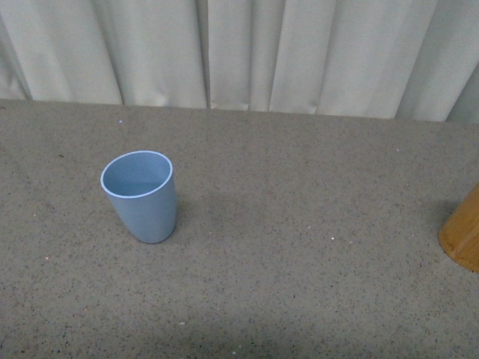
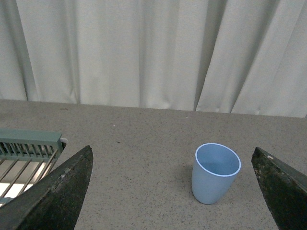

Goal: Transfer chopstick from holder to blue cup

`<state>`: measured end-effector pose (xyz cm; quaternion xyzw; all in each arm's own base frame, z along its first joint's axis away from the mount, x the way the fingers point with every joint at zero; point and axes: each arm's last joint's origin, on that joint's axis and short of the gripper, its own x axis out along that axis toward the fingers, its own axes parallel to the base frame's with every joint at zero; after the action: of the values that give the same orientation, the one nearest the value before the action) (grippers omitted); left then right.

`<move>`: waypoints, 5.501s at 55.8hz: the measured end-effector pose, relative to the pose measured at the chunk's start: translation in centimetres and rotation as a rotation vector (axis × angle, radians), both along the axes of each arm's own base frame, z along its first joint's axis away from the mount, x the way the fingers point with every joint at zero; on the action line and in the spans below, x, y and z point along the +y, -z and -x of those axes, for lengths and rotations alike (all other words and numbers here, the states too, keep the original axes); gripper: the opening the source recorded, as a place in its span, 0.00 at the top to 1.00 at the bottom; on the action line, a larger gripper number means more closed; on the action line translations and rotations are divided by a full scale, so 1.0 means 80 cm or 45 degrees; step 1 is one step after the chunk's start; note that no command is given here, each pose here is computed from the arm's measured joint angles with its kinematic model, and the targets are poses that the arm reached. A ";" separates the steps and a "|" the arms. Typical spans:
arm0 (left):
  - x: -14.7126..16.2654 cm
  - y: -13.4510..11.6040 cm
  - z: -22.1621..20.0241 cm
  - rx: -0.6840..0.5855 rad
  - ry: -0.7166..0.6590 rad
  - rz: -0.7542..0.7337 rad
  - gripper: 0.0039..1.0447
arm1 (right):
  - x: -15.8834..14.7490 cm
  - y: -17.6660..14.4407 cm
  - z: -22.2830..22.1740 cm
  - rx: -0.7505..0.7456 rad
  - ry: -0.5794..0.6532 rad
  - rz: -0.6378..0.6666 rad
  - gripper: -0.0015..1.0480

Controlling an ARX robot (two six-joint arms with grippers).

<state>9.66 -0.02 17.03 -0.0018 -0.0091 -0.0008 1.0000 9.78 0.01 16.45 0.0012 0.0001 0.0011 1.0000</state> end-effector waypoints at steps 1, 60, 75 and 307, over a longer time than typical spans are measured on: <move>0.000 0.000 0.000 0.000 0.000 0.000 0.06 | 0.000 0.000 0.000 0.000 0.000 0.000 0.09; 0.000 0.000 0.000 0.000 0.000 0.000 0.06 | 0.000 0.000 0.000 0.000 0.000 0.000 0.09; 0.000 0.000 0.000 0.000 0.000 0.000 0.06 | 0.000 0.000 0.000 0.000 0.000 0.000 0.09; -0.113 0.089 -0.245 0.934 -0.238 0.633 0.97 | 0.000 0.000 0.000 -0.002 0.000 0.000 0.09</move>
<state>29.22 -9.09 9.90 -0.2411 0.3459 0.0924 0.9020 9.77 0.01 16.46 0.0012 -0.0009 0.0011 1.0000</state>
